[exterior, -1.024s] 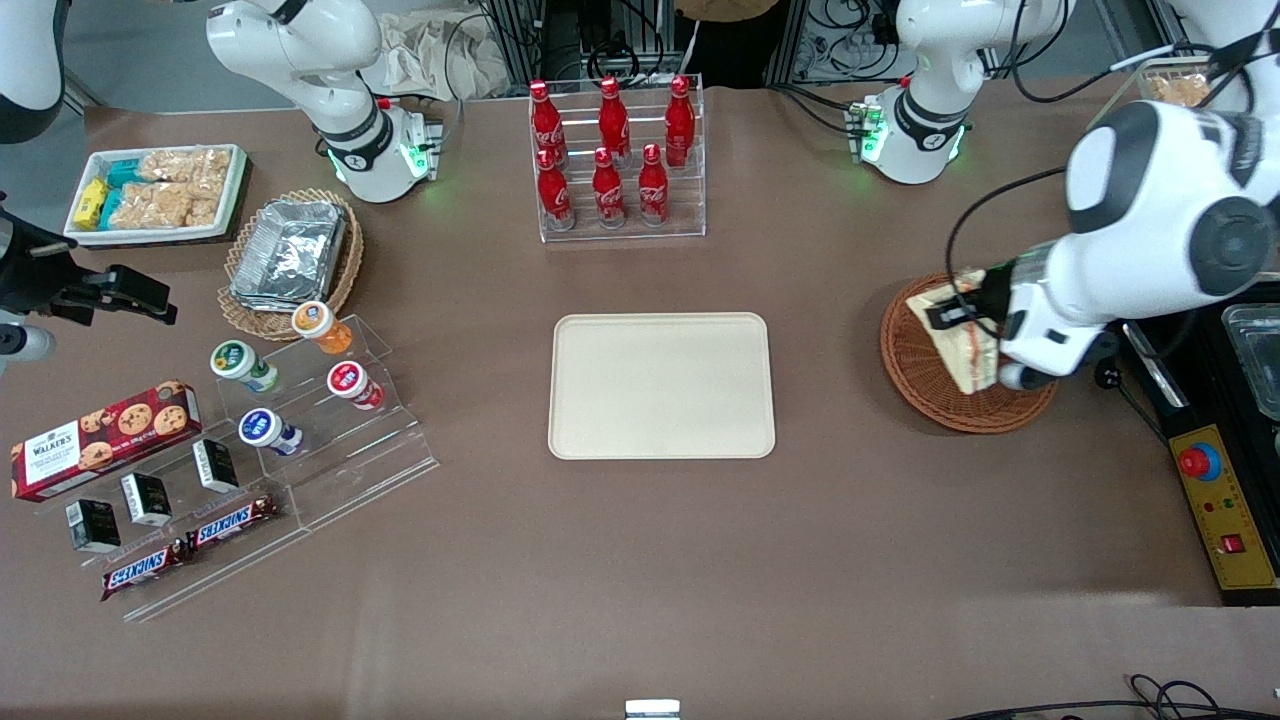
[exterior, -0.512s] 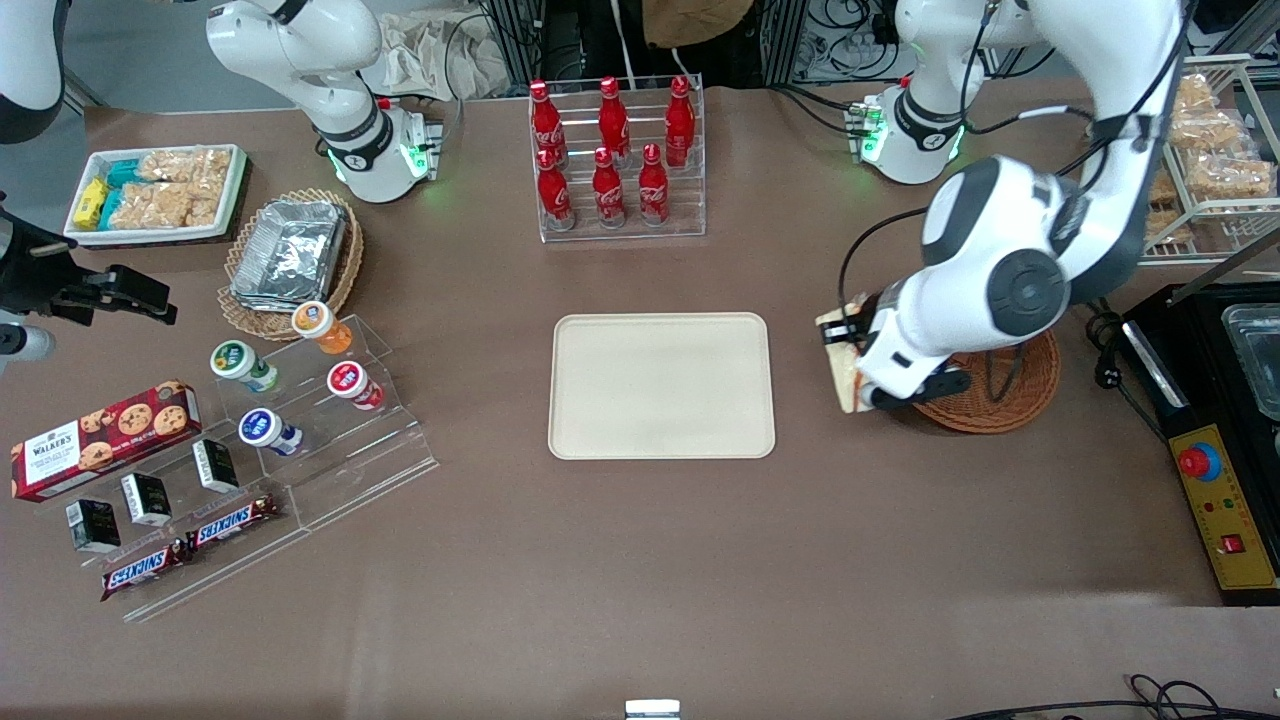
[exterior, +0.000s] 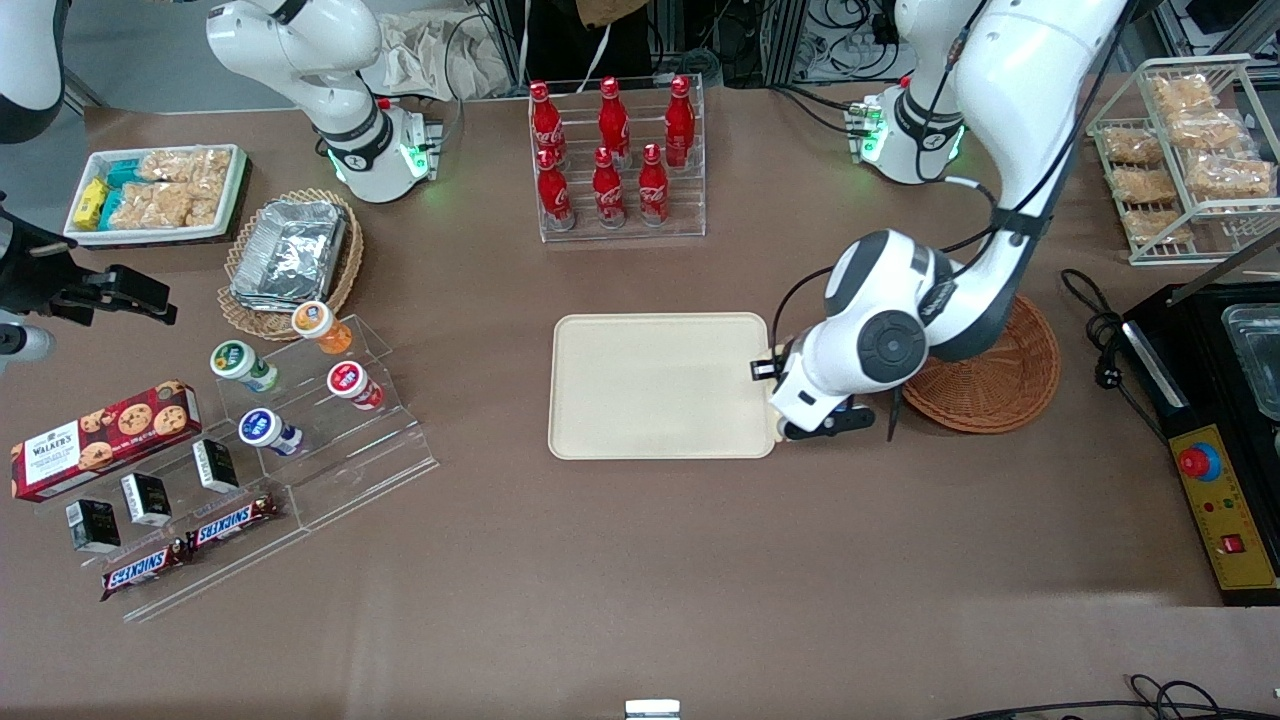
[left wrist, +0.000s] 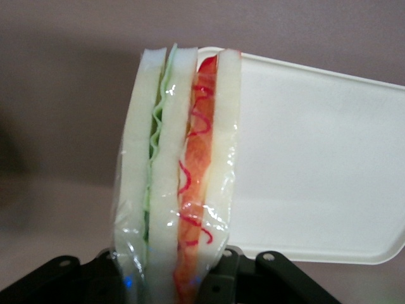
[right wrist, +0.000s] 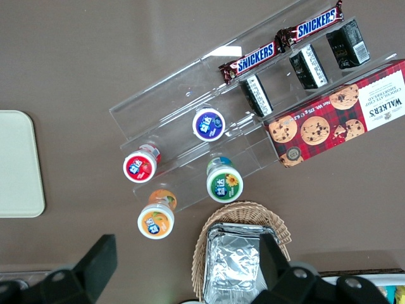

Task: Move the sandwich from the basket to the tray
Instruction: 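Carry the sandwich over the cream tray with the left gripper, then lower the sandwich onto the tray and open the left gripper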

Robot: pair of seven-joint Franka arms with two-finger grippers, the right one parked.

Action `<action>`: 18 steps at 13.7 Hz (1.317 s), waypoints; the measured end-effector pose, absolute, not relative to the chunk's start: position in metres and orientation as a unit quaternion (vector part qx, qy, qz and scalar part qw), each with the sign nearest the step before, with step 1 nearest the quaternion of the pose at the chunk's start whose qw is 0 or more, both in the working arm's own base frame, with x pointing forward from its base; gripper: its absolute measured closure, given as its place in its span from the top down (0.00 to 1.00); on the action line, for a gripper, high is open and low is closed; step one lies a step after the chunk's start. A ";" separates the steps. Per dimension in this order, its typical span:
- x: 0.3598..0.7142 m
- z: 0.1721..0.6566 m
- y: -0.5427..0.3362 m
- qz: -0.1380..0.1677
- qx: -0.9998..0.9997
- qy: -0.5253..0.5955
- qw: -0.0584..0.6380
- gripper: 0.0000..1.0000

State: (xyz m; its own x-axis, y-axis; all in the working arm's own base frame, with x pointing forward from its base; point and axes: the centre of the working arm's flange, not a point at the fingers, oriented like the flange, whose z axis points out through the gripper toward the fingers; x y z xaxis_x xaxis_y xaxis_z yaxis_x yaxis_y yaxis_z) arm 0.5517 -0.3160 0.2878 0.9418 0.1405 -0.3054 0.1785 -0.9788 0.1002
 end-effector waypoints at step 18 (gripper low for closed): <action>0.527 0.196 -0.354 -0.173 0.984 0.041 0.026 0.69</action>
State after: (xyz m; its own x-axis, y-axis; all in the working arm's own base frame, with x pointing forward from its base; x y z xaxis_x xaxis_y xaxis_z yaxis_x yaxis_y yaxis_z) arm 0.5268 -0.3538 0.1957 0.9365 0.0719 -0.3432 0.0896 -0.9953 0.0360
